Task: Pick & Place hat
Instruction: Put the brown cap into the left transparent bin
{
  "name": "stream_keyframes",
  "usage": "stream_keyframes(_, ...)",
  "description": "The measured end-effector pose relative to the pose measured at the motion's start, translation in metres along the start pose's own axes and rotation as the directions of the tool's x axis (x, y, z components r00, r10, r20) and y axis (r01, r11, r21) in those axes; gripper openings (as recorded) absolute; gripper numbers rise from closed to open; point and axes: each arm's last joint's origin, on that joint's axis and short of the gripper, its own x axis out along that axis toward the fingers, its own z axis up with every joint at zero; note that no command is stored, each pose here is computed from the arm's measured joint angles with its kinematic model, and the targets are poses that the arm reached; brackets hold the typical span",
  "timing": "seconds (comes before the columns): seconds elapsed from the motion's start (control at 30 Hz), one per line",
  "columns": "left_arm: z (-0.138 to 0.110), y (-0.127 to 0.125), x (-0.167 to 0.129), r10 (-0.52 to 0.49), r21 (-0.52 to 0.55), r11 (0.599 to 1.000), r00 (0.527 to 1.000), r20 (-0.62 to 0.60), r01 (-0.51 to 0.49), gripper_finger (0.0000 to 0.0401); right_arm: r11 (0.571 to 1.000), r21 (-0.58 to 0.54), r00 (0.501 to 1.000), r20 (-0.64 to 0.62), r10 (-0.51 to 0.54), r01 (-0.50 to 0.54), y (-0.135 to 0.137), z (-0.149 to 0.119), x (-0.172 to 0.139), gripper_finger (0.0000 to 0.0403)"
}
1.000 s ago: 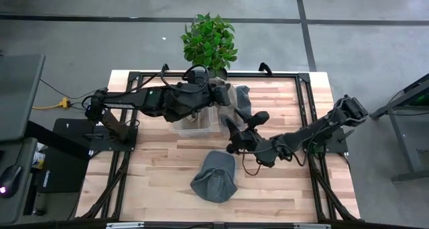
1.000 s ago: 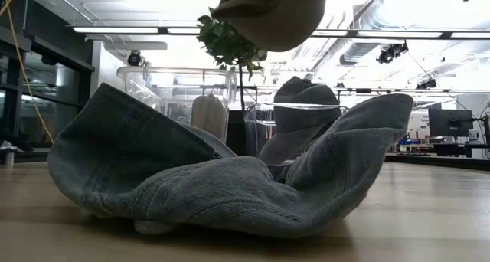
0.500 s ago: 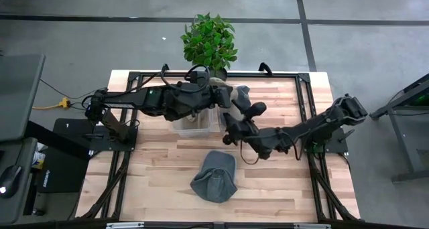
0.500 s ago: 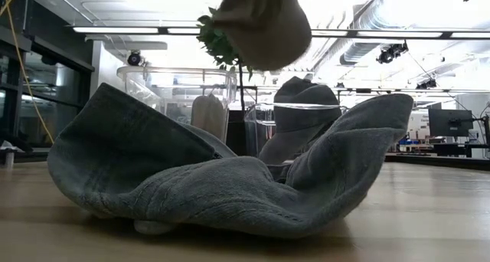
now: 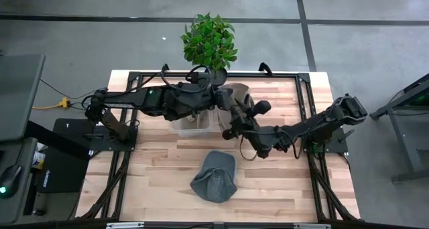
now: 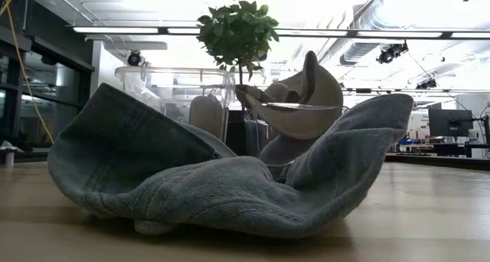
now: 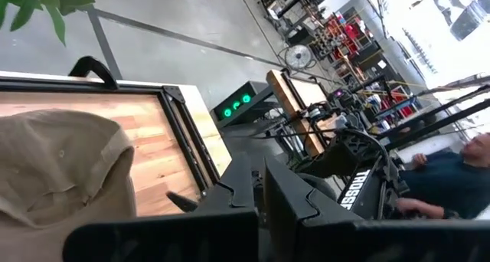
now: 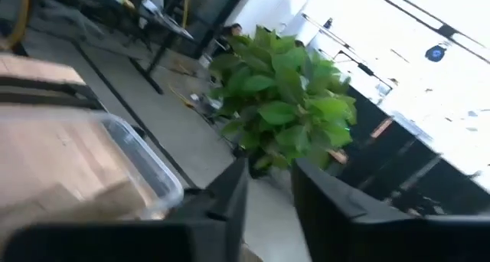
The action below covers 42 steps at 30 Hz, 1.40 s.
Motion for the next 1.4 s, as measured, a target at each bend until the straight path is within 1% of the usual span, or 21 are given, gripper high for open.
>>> stream_keyframes(0.07,-0.001,0.001,0.000,0.005,0.009,1.000,1.000,-0.008,-0.005,0.0000,0.999,-0.027,0.999,-0.035,-0.039,0.038,0.000,0.000,-0.005,0.0070)
stream_keyframes(0.13,-0.001,0.002,0.000,0.015,0.030,0.999,1.000,-0.013,-0.015,0.0000,0.996,-0.010,0.993,-0.077,-0.086,0.085,-0.003,-0.001,-0.009,0.0047)
stream_keyframes(0.2,-0.002,0.003,0.000,0.029,0.041,0.999,1.000,-0.012,-0.029,0.0000,0.993,0.049,0.991,-0.091,-0.100,0.104,-0.007,0.000,-0.016,0.0035)
stream_keyframes(0.3,-0.003,0.007,0.000,0.070,0.079,0.995,0.997,-0.010,-0.069,0.0000,0.983,0.160,0.993,-0.082,-0.082,0.094,-0.018,0.005,-0.027,0.0036)
stream_keyframes(0.4,-0.004,0.012,-0.002,0.112,0.117,0.987,0.993,-0.027,-0.108,0.0000,0.963,0.259,0.996,-0.066,-0.057,0.073,-0.030,0.011,-0.036,0.0059)
stream_keyframes(0.53,-0.003,0.017,-0.007,0.157,0.157,0.977,0.986,-0.050,-0.147,0.0000,0.931,0.359,0.997,-0.061,-0.049,0.067,-0.047,0.016,-0.041,0.0110)
stream_keyframes(0.63,-0.005,0.022,-0.007,0.193,0.204,0.963,0.979,-0.072,-0.175,0.0000,0.884,0.462,0.997,-0.060,-0.049,0.071,-0.063,0.019,-0.041,0.0149)
stream_keyframes(0.73,-0.006,0.024,-0.008,0.208,0.255,0.950,0.975,-0.080,-0.181,0.0000,0.845,0.528,0.996,-0.067,-0.058,0.085,-0.084,0.023,-0.039,0.0178)
stream_keyframes(0.87,-0.006,0.024,-0.010,0.195,0.343,0.929,0.972,-0.132,-0.140,0.0000,0.831,0.545,0.994,-0.080,-0.079,0.110,-0.111,0.026,-0.034,0.0187)
stream_keyframes(1.0,-0.001,0.020,-0.017,0.126,0.367,0.930,0.967,-0.221,-0.037,0.0000,0.808,0.573,0.991,-0.094,-0.100,0.136,-0.139,0.029,-0.030,0.0184)
stream_keyframes(1.1,-0.006,0.019,-0.014,0.098,0.408,0.912,0.951,-0.292,0.031,0.0000,0.799,0.583,0.989,-0.102,-0.111,0.149,-0.152,0.029,-0.028,0.0184)
stream_keyframes(1.23,-0.011,0.019,-0.012,0.046,0.393,0.914,0.936,-0.350,0.102,0.0000,0.769,0.623,0.990,-0.097,-0.104,0.142,-0.155,0.030,-0.030,0.0185)
stream_keyframes(1.33,-0.025,0.026,0.001,0.029,0.411,0.899,0.916,-0.399,0.151,0.0000,0.750,0.649,0.992,-0.087,-0.089,0.124,-0.145,0.030,-0.033,0.0182)
stream_keyframes(1.4,-0.035,0.033,0.007,0.032,0.410,0.896,0.896,-0.443,0.171,0.0000,0.754,0.647,0.993,-0.082,-0.083,0.117,-0.135,0.030,-0.034,0.0182)
